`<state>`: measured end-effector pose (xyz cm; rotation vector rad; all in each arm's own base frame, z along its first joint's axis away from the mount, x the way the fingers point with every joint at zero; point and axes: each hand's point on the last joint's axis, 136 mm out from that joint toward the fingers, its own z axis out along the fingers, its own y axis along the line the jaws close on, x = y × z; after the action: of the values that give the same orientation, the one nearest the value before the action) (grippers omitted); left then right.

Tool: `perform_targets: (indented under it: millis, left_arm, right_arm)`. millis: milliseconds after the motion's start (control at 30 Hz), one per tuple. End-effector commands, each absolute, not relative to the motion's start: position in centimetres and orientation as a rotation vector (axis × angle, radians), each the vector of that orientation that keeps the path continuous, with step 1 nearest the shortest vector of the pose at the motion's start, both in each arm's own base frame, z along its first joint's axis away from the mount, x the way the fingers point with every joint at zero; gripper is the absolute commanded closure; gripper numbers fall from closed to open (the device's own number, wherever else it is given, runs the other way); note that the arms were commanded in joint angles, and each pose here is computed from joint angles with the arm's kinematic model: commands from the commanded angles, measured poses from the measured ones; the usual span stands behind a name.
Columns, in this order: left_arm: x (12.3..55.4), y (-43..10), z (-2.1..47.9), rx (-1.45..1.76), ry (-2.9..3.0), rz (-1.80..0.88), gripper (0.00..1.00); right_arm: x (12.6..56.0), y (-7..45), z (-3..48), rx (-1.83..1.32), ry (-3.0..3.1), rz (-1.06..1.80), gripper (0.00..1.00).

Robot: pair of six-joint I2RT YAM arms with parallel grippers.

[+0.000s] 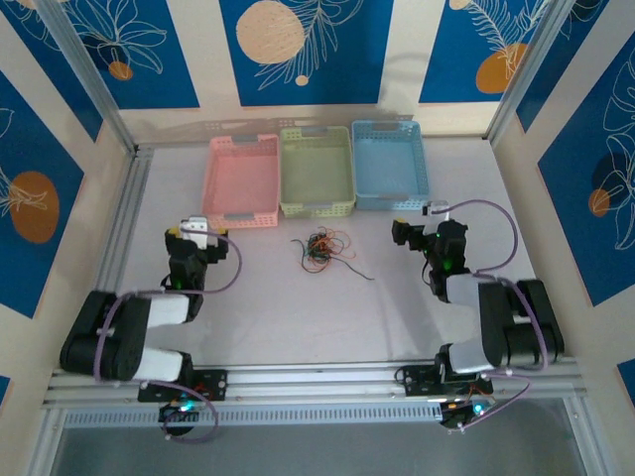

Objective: Untangle the cables

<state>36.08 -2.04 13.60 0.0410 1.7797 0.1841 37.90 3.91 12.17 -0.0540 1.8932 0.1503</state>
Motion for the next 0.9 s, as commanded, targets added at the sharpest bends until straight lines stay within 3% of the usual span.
perform_targets:
  millis: [0, 133, 267, 333, 433, 600, 867]
  left_arm:
    - [35.2, -2.2, 19.5, -0.049, 1.671, 0.142, 0.00]
    - [33.3, -2.4, 23.5, -0.225, 1.699, -0.079, 0.00]
    - [31.6, -3.2, 24.0, -0.333, 1.805, -0.241, 0.00]
    - [30.6, -5.0, 24.0, -0.290, 1.864, -0.361, 0.00]
    - [28.9, -6.7, 24.3, -0.275, 1.970, -0.485, 0.00]
    - [25.2, -7.4, 22.3, -0.260, 2.209, -0.514, 0.06]
    - [21.9, -6.3, 23.4, -0.127, 2.239, -0.415, 0.07]
  right_arm:
    - [37.0, 3.9, 15.9, -0.054, 1.816, 0.085, 0.01]
    - [35.0, 5.2, 19.1, -0.045, 1.767, 0.240, 0.01]
    - [33.6, 4.8, 21.7, 0.103, 1.649, 0.394, 0.01]
    - [33.9, 2.7, 20.9, 0.381, 1.690, 0.452, 0.01]
    - [34.0, 4.3, 20.1, 0.350, 1.807, 0.587, 0.01]
    - [34.5, 7.8, 19.1, 0.274, 1.959, 0.725, 0.02]
    - [34.7, 13.7, 17.5, 0.126, 2.213, 0.946, 0.09]
